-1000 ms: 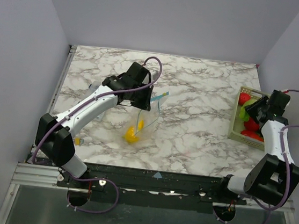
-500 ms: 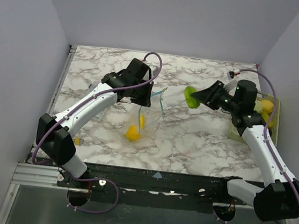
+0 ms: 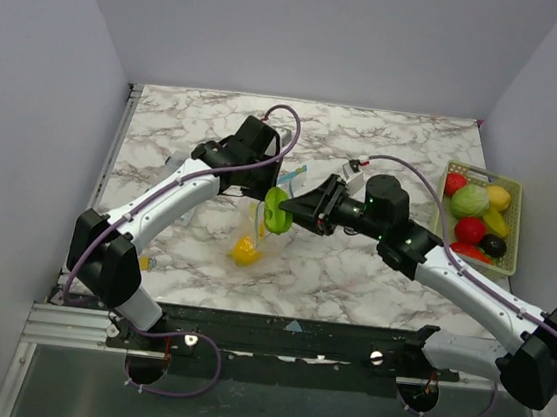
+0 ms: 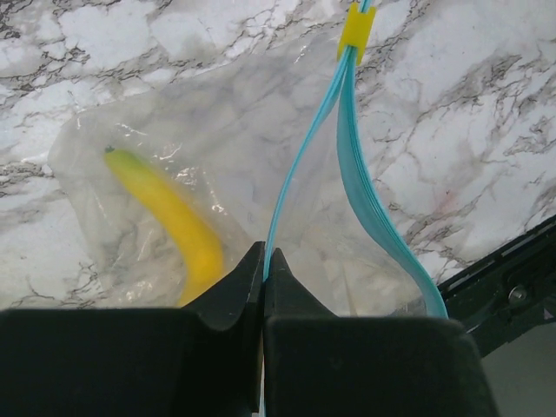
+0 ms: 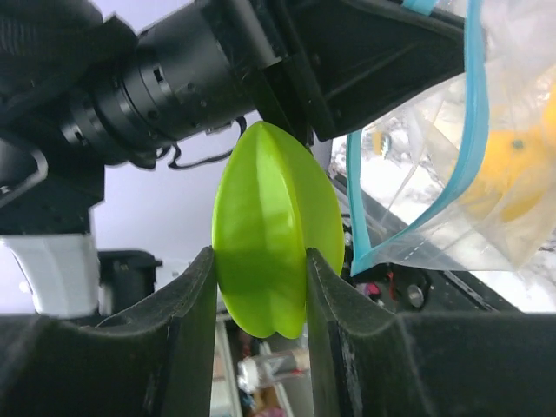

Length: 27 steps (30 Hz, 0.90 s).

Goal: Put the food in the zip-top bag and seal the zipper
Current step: Place the fake fruit in the zipper food storage bag.

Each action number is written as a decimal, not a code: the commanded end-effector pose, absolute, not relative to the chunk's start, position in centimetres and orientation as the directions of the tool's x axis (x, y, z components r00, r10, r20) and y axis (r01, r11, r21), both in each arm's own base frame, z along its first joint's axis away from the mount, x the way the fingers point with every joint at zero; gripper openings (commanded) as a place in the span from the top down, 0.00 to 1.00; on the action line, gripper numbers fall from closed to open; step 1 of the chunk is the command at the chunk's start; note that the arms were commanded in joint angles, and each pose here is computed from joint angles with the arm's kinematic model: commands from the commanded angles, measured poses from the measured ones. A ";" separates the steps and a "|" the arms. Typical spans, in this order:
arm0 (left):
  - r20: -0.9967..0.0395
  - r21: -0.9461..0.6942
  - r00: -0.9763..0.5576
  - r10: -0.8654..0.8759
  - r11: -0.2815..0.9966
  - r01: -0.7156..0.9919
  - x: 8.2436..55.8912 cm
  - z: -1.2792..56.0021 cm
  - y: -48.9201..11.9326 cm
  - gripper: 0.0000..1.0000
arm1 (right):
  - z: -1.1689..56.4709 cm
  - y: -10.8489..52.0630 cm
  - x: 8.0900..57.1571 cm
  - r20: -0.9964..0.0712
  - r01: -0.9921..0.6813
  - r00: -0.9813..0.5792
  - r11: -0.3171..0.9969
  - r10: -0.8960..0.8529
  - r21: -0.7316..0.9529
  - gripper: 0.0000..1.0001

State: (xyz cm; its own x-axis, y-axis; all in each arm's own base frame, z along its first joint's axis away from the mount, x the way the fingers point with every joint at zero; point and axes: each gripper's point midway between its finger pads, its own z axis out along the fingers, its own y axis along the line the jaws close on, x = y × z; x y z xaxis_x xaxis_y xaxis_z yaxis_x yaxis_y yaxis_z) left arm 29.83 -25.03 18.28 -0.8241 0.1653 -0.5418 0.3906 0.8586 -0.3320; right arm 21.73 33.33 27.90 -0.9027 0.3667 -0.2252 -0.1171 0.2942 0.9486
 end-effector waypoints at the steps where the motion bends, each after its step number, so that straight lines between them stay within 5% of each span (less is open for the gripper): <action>1: -0.608 -0.365 -0.789 0.093 0.850 0.381 29.7 20.4 -25.3 1.00 | 24.6 31.4 24.2 -0.083 0.146 -0.805 0.332 0.587 0.932 0.99; 17: -0.648 -0.401 -0.760 0.043 0.830 0.388 29.1 22.4 -25.2 1.00 | 21.5 31.3 24.6 -0.080 0.233 -0.789 0.417 0.609 0.879 0.99; 27: -0.653 -0.417 -0.756 0.043 0.813 0.406 28.6 22.6 -25.3 1.00 | 21.0 31.3 28.9 -0.346 0.178 -0.644 0.573 0.683 0.800 0.94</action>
